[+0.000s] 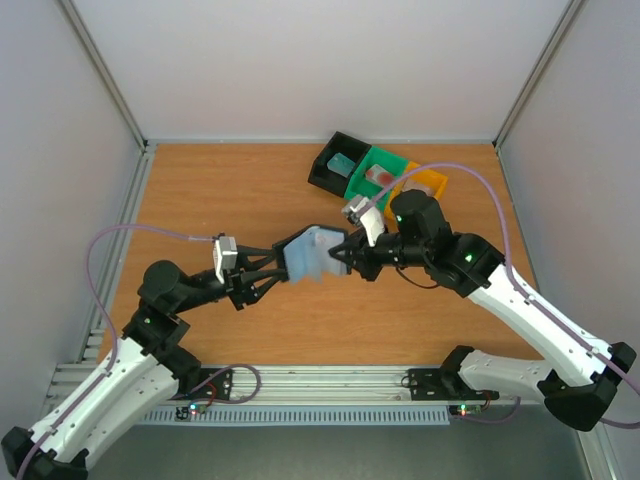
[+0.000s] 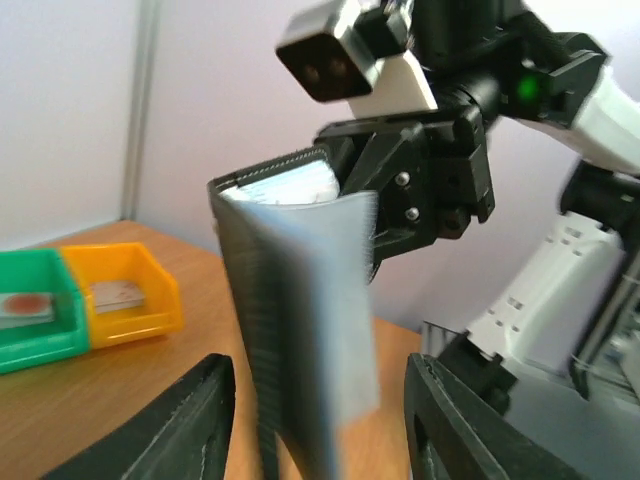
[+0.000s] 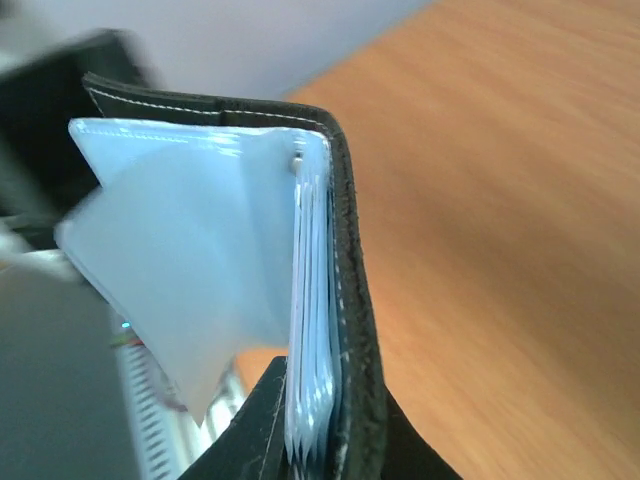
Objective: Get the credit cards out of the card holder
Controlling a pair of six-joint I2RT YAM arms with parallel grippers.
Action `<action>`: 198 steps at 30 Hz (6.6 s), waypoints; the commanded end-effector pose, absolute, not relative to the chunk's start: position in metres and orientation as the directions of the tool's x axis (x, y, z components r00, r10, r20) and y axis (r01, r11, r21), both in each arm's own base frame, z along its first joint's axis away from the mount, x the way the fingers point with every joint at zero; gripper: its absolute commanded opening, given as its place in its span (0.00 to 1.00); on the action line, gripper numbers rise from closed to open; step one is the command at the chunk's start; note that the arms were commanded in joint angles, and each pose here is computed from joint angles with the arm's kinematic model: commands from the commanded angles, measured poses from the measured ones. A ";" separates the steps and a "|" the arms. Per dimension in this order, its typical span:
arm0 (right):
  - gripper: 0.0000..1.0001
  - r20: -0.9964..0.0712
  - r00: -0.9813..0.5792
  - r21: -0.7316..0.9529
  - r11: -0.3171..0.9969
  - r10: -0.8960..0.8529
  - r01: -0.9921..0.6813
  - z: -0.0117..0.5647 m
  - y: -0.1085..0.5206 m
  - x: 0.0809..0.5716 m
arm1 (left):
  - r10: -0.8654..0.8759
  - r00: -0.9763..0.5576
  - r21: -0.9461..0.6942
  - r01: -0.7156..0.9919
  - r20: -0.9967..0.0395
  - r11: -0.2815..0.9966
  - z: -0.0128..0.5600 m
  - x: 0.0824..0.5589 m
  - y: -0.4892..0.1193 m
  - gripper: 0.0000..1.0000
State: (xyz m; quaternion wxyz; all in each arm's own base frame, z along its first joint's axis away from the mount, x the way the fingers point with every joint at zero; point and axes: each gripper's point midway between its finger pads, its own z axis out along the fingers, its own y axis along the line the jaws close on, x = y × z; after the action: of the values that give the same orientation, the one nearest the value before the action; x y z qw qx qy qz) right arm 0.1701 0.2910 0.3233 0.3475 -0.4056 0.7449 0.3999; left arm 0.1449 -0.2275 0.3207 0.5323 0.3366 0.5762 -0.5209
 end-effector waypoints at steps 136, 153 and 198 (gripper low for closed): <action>0.45 -0.860 -0.318 0.325 0.052 -0.399 -0.944 0.337 0.304 0.131 | -0.206 -0.144 -0.166 0.981 -0.968 0.097 0.306 0.107 -0.216 0.00; 0.27 -0.874 -0.283 0.231 0.174 -0.395 -0.957 0.318 0.291 0.161 | -0.211 0.019 0.004 0.997 -0.977 0.075 0.311 0.092 -0.213 0.00; 0.65 -0.859 -0.332 0.259 0.228 -0.389 -0.938 0.294 0.305 0.185 | -0.201 0.016 0.002 0.997 -0.979 0.072 0.308 0.093 -0.214 0.00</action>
State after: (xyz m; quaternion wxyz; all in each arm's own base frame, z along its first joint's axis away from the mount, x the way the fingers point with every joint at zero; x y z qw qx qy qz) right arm 0.1968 0.2958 0.2822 0.3455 -0.4525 0.7346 0.3693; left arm 0.0986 -0.2166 0.2962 0.5380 0.4167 0.4980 -0.5375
